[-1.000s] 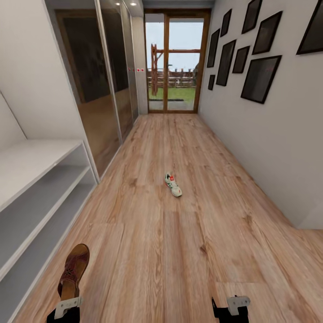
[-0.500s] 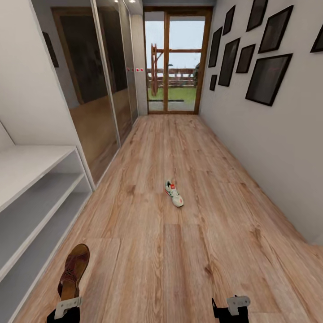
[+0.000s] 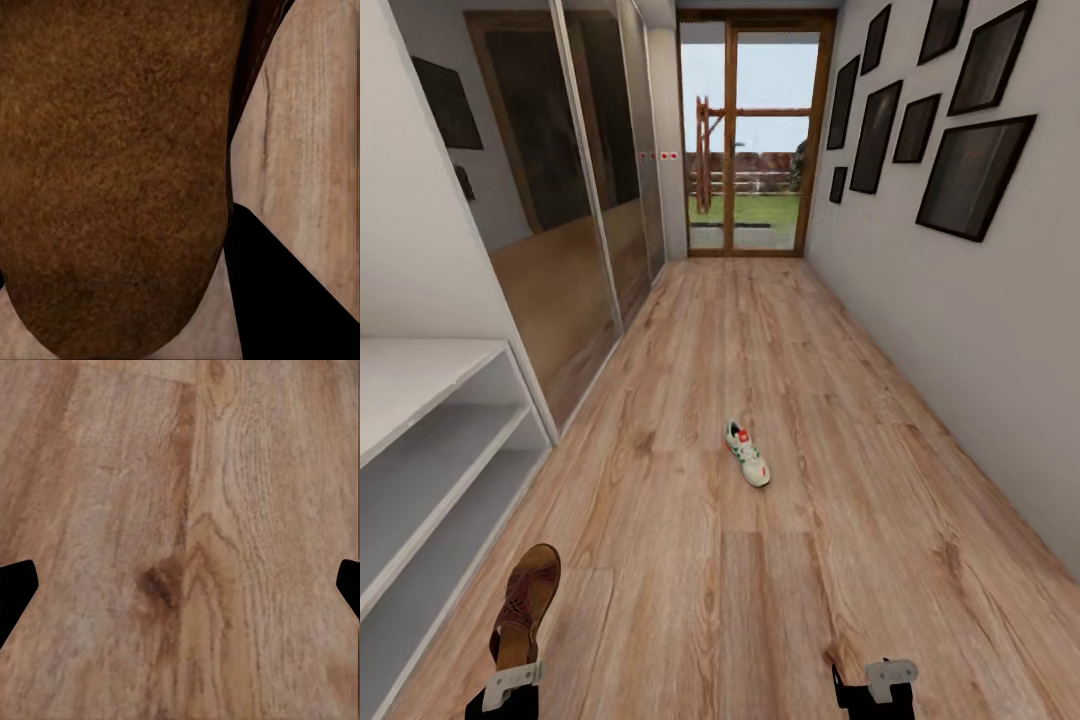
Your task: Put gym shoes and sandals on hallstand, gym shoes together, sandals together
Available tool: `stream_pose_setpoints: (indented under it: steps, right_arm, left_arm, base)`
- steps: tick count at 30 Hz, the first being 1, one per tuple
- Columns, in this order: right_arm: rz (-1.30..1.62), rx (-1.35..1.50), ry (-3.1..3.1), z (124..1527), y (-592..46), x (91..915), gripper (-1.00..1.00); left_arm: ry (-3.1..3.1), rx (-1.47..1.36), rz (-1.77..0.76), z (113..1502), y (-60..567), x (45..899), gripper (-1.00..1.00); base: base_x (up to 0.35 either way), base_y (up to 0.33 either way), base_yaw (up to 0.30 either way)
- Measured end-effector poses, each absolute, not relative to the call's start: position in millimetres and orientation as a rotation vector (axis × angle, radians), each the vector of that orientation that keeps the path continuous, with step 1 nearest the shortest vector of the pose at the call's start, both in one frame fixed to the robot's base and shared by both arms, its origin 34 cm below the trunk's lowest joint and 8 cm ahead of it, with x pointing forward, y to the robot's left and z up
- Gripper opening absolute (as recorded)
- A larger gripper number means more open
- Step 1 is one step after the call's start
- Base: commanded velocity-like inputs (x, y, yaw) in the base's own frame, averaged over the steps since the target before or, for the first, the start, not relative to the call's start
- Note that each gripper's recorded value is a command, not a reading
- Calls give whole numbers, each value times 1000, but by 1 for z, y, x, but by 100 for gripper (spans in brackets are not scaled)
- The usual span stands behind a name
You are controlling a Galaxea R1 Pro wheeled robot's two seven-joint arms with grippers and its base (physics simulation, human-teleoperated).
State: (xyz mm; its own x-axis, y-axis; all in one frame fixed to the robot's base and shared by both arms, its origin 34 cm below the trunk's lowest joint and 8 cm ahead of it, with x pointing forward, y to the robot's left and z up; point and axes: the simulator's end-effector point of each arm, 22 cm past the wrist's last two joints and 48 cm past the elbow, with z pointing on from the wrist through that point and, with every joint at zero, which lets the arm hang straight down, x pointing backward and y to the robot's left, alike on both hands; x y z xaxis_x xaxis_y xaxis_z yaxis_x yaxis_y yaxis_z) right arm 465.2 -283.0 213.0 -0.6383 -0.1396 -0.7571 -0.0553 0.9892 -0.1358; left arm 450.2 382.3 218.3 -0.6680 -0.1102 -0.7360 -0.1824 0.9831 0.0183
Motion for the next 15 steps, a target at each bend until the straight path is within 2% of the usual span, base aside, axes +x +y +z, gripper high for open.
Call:
stream_pose_setpoints:
  steps: [15]
  right_arm:
    - [-125,-135,2263,213,-283,465,100]
  left_arm:
    - [2309,-199,113,218,382,450,-100]
  base:
    - [245,-190,0]
